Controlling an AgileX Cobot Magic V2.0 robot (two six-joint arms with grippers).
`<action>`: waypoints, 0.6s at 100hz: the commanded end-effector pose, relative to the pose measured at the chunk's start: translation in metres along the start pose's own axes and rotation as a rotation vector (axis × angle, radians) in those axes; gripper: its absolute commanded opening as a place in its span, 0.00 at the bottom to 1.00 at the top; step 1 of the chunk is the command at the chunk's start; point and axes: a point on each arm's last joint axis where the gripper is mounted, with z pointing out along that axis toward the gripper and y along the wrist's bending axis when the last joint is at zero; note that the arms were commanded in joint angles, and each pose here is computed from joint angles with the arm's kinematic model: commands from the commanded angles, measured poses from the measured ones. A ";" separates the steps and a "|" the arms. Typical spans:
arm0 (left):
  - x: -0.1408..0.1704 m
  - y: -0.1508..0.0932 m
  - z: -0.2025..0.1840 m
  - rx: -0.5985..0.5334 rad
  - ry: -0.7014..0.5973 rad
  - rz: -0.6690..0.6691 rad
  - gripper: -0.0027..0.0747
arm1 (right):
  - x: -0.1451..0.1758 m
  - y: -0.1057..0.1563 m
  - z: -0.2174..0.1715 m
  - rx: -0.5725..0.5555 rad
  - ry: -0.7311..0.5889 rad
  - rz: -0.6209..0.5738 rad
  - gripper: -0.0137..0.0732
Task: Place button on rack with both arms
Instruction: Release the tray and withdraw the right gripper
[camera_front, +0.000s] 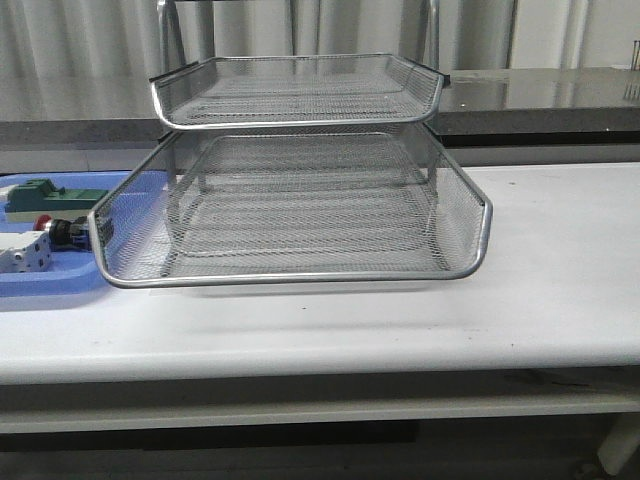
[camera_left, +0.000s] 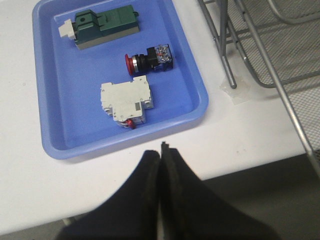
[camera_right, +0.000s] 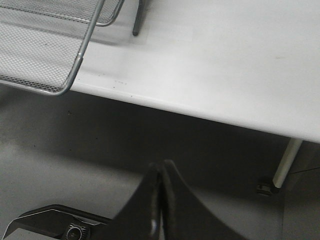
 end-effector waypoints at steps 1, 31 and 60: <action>-0.028 0.008 0.002 -0.034 -0.050 0.035 0.01 | -0.012 -0.001 -0.009 0.012 -0.096 -0.006 0.09; -0.063 0.016 0.033 -0.042 0.022 0.072 0.58 | -0.012 -0.001 -0.009 0.012 -0.096 -0.006 0.09; -0.067 0.013 0.037 -0.011 -0.014 0.042 0.90 | -0.012 -0.001 -0.009 0.012 -0.096 -0.006 0.09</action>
